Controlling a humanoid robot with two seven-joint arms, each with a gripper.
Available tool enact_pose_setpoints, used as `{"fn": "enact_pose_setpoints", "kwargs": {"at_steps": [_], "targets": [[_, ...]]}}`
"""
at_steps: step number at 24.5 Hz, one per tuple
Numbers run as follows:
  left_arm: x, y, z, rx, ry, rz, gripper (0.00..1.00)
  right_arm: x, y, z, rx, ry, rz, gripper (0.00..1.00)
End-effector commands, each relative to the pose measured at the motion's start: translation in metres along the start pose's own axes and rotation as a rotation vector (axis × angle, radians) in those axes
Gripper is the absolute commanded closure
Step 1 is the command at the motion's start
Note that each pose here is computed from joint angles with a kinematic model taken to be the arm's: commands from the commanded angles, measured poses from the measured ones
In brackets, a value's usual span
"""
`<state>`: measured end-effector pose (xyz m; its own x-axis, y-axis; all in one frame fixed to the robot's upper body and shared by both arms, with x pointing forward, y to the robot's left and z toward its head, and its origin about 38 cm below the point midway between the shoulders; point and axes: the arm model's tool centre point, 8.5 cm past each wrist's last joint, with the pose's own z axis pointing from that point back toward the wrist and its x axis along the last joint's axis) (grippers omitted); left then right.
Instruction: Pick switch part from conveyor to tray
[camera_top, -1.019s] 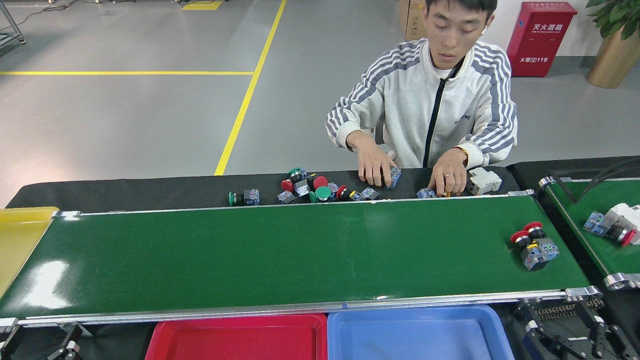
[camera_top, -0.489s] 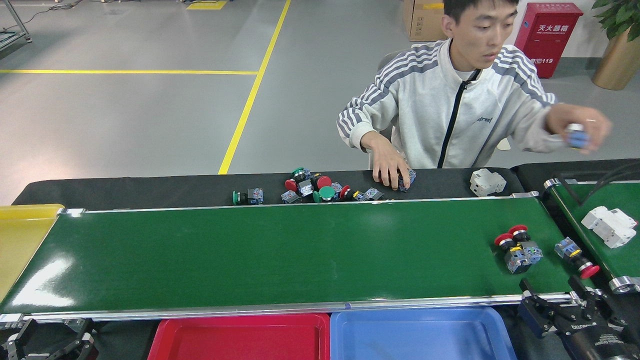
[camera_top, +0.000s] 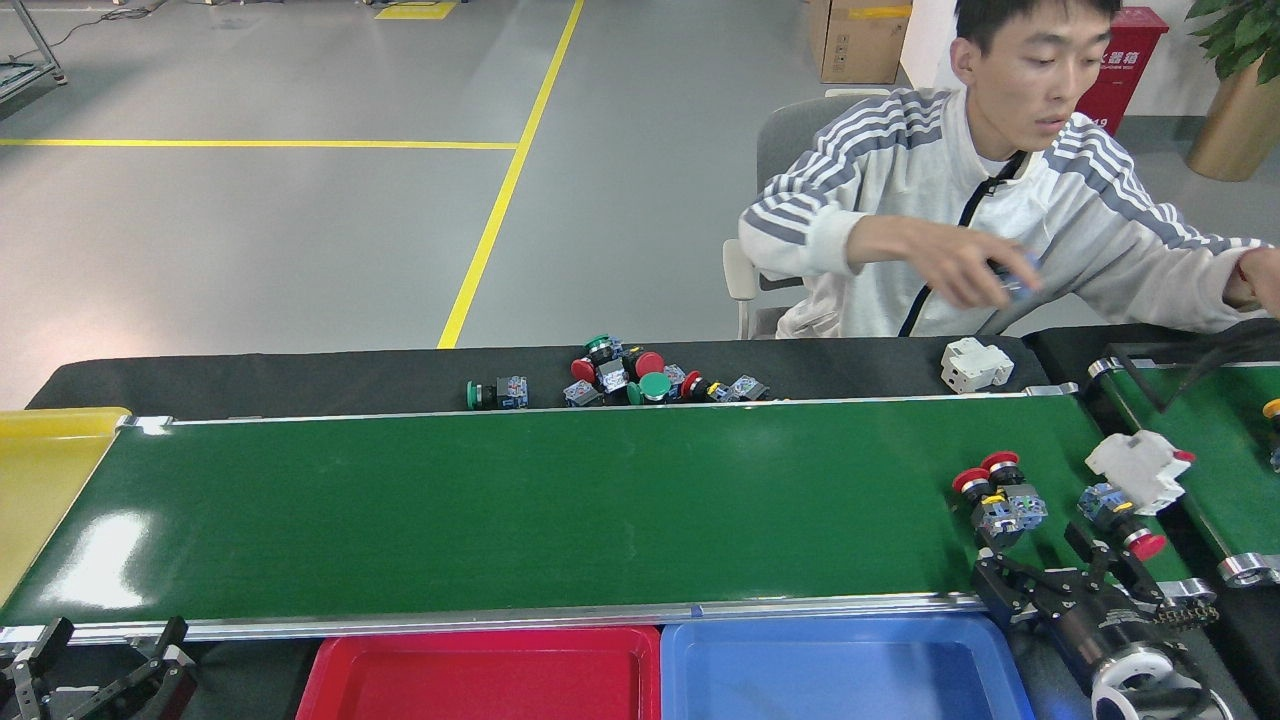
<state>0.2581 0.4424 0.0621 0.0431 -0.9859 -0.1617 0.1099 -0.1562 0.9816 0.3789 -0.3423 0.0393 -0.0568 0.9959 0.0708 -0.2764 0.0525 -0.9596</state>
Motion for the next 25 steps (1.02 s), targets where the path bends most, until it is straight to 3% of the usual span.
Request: {"fn": "enact_pose_setpoints", "kwargs": {"at_steps": [1,6,9,11,16,21,23,25], "targets": [[-0.006,0.007,-0.007,0.02,0.005,-0.014,0.0,0.004,-0.012,-0.009,-0.024,-0.008,-0.002,0.01],[-0.009,0.006,-0.01,0.017,0.011,-0.011,0.0,0.033,-0.008,-0.03,0.011,-0.058,0.011,0.01],[-0.01,0.005,-0.011,0.016,0.013,-0.012,0.0,0.037,-0.015,-0.036,-0.001,-0.051,0.011,0.02],[-0.01,0.006,-0.013,0.019,0.012,-0.012,0.0,0.041,-0.017,-0.038,-0.003,-0.069,0.029,0.15],[-0.011,0.003,-0.013,0.009,0.013,-0.01,0.0,0.055,-0.018,-0.039,0.007,-0.174,0.119,0.78],[-0.011,0.001,-0.012,0.005,0.013,-0.009,0.0,0.069,-0.028,-0.039,-0.028,-0.237,0.114,0.92],[-0.01,0.001,-0.011,0.003,0.011,-0.008,0.0,0.084,-0.04,-0.032,-0.068,-0.362,0.125,0.92],[-0.01,0.002,-0.013,0.008,0.005,-0.006,0.0,0.118,-0.054,-0.02,-0.127,-0.559,0.168,0.91]]}}
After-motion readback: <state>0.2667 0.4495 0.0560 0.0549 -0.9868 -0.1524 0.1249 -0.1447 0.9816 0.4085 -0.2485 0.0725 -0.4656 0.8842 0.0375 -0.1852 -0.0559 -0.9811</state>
